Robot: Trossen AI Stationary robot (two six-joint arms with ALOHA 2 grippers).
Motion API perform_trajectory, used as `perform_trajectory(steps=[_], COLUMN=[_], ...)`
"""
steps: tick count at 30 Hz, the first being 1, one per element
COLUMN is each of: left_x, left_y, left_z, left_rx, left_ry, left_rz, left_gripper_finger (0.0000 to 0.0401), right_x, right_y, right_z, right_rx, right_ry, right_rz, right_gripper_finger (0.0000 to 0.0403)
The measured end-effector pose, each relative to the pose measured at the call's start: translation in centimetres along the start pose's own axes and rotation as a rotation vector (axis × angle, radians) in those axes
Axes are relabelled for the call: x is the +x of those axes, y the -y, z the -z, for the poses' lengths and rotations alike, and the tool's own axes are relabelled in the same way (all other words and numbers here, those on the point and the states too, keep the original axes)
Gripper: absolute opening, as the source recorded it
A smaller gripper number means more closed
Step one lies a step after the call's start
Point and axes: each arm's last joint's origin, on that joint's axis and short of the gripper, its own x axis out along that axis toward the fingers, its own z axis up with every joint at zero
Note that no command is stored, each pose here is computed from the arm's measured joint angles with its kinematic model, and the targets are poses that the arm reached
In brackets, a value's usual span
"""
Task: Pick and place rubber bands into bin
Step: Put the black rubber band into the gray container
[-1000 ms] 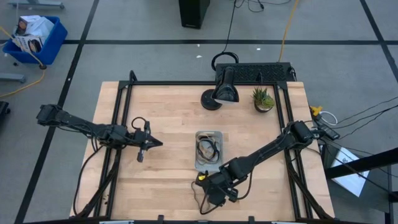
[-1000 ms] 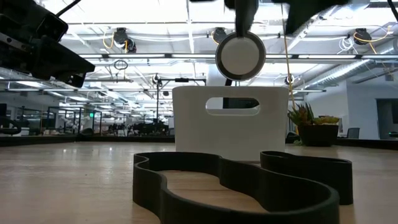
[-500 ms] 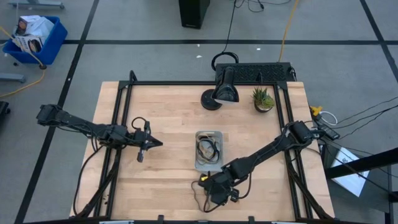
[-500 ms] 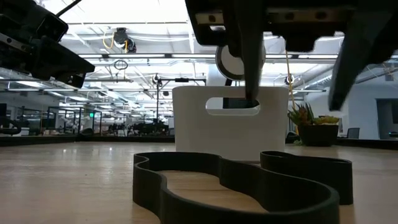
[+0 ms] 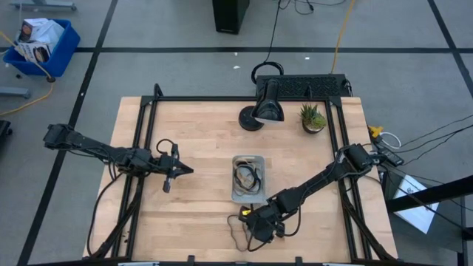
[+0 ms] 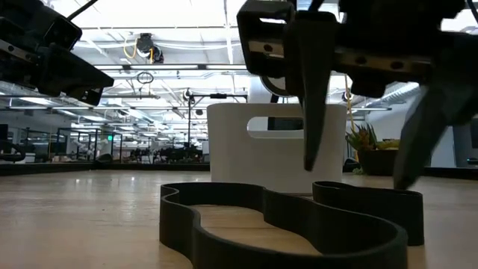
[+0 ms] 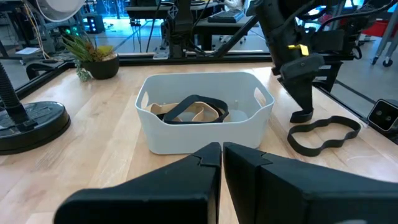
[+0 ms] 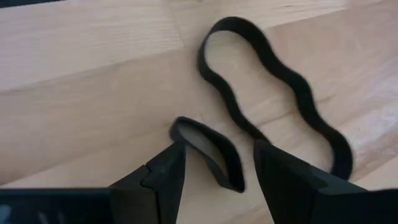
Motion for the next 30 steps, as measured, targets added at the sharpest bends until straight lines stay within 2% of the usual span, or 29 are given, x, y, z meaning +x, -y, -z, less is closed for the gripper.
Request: perform_trajectory(steps=[10, 14, 21, 28, 30], left_x=[0.0, 0.0, 0.0, 0.0, 0.0], left_y=[0.0, 0.0, -0.1, -0.1, -0.1], left_z=[0.0, 0.0, 0.0, 0.0, 0.0], left_rx=[0.001, 0.001, 0.009, 0.006, 0.005], left_ry=[-0.001, -0.001, -0.001, -0.001, -0.002], left_rz=[0.000, 0.000, -0.018, -0.021, -0.022], left_gripper_finger=[0.0026, 0.0026, 0.0026, 0.0026, 0.0026], right_x=[0.7, 0.9, 0.9, 0.8, 0.8], right_y=[-0.7, -0.9, -0.9, -0.7, -0.5], right_z=[1.0, 1.2, 1.3, 1.2, 1.1], right_rx=[-0.056, -0.047, -0.011, 0.057, 0.074], right_ry=[0.016, 0.022, 0.022, 0.071, 0.084], right_rz=[0.022, 0.027, 0.022, 0.005, 0.015], right_gripper_finger=[0.0182, 0.0169, 0.0112, 0.0018, 0.0007])
